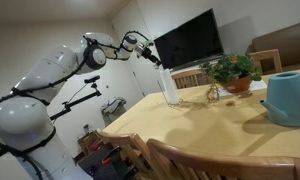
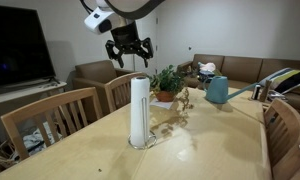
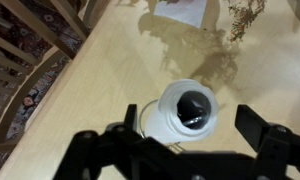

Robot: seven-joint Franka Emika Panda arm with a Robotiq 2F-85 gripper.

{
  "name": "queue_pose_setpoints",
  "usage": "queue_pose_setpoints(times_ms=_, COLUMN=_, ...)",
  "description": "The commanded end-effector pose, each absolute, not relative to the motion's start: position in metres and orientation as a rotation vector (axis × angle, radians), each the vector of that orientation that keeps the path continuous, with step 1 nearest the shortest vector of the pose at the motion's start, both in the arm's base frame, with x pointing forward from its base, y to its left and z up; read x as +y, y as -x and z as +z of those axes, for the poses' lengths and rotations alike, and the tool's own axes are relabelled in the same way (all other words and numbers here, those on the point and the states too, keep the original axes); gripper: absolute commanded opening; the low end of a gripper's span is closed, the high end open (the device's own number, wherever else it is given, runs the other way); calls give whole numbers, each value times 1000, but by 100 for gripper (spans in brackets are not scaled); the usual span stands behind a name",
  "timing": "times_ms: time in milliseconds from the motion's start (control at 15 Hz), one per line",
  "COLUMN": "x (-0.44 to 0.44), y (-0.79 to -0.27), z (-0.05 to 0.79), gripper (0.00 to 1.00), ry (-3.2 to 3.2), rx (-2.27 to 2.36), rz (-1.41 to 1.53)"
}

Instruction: Take the paper towel roll off the stand

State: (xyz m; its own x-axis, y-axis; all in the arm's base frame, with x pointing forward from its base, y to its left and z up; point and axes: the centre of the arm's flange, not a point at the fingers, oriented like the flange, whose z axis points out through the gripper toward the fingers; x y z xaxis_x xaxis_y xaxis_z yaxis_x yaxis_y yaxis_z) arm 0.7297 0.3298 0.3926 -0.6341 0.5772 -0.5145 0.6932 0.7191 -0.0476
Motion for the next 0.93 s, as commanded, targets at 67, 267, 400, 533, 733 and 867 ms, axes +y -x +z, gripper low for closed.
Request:
queue_pose_setpoints(times_ms=67, x=304, y=-723, z=389, gripper=100, ry=-769, rx=2494, rz=-134)
queue_pose_setpoints(times_ms=267, x=293, y=-737, z=381, gripper=100, ry=-650, rx=2541, rz=53)
queue_pose_setpoints(times_ms=400, x=284, y=-741, z=376, gripper=100, ry=-610, rx=2564, rz=127)
queue_pose_setpoints(times_ms=533, x=276, y=-741, z=374, gripper=100, ry=-603, rx=2591, rz=167)
queue_pose_setpoints(times_ms=733, x=271, y=-738, z=375, gripper=100, ry=-626, rx=2622, rz=155)
queue_pose_setpoints(times_ms=867, x=273, y=-734, z=379, gripper=100, ry=-635, rx=2628, rz=119)
